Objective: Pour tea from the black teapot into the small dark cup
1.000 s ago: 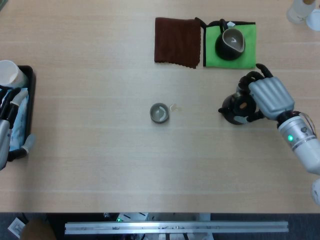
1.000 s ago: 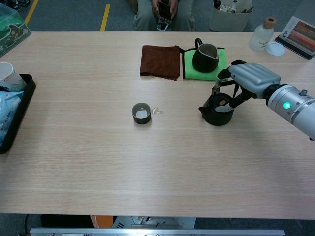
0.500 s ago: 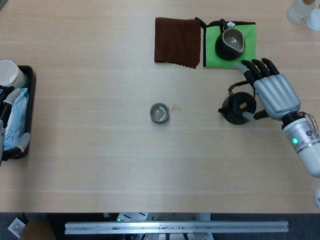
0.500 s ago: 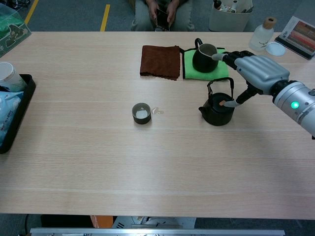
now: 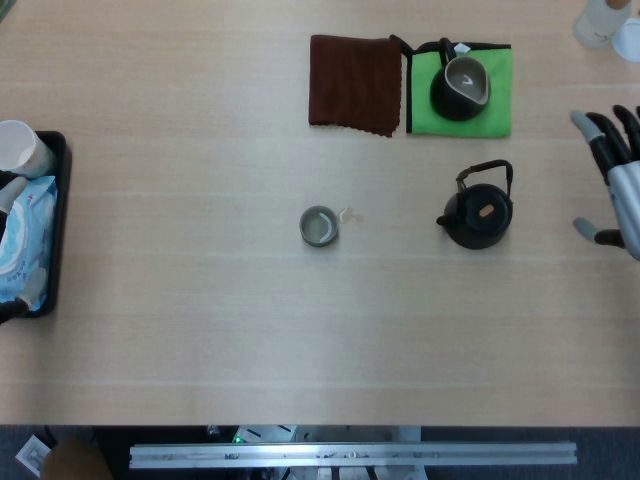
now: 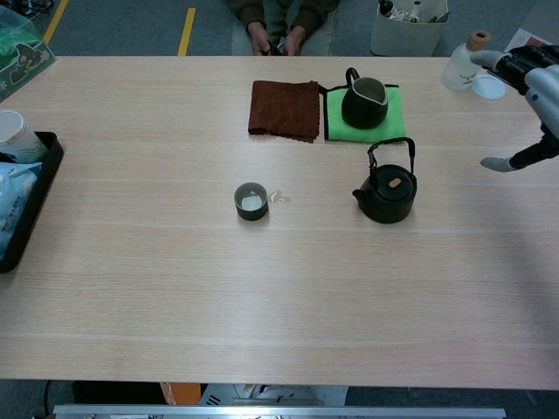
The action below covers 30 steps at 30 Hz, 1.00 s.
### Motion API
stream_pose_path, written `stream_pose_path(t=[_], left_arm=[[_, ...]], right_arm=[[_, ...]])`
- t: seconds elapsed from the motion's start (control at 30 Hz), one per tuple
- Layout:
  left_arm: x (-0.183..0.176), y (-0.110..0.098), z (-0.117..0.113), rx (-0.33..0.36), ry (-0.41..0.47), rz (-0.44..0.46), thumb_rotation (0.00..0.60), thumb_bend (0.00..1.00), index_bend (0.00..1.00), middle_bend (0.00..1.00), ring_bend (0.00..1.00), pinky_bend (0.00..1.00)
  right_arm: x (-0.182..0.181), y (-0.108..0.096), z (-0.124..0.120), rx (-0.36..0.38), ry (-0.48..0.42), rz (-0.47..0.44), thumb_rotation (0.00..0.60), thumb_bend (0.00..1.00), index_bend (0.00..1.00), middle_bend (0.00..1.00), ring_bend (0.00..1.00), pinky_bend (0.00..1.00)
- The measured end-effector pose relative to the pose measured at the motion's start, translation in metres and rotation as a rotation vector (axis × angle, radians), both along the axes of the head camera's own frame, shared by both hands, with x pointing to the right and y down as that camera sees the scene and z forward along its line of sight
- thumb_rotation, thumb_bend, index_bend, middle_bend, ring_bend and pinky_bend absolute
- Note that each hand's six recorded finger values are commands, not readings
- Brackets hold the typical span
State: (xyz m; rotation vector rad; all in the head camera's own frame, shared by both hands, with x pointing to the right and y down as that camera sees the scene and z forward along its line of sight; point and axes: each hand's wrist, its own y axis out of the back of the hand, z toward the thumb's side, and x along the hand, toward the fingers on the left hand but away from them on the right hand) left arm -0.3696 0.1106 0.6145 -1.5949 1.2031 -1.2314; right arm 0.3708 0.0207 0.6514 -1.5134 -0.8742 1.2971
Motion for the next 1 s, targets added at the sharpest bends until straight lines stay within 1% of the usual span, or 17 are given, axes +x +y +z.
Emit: stream_pose_path(t=[0.2, 0.47, 0.57, 0.77, 1.0], left_arm=[[0.004, 0.005, -0.003, 0.011, -0.002, 0.035, 0.6, 0.3, 0.07, 0.09, 0.02, 0.1], [0.014, 0.009, -0.005, 0.024, 0.011, 0.062, 0.6, 0.3, 0.07, 0.09, 0.02, 0.1], [0.016, 0.01, -0.006, 0.028, 0.011, 0.067, 0.6, 0.3, 0.07, 0.09, 0.02, 0.1], [0.016, 0.012, -0.006, 0.027, -0.006, 0.065, 0.6, 0.3, 0.07, 0.09, 0.02, 0.1], [0.012, 0.012, -0.007, 0.041, -0.029, 0.057, 0.6, 0.3, 0.07, 0.09, 0.02, 0.09]], right_arm=[[0.034, 0.029, -0.026, 0.05, 0.029, 0.053, 0.6, 0.02, 0.13, 0.18, 0.03, 0.0], [0.068, 0.066, -0.048, 0.067, 0.036, 0.128, 0.6, 0.02, 0.13, 0.18, 0.03, 0.0], [0.076, 0.076, -0.056, 0.079, 0.033, 0.15, 0.6, 0.02, 0.13, 0.18, 0.03, 0.0], [0.079, 0.086, -0.066, 0.101, 0.021, 0.155, 0.6, 0.02, 0.13, 0.18, 0.03, 0.0], [0.08, 0.087, -0.069, 0.111, 0.011, 0.162, 0.6, 0.02, 0.13, 0.18, 0.03, 0.0]])
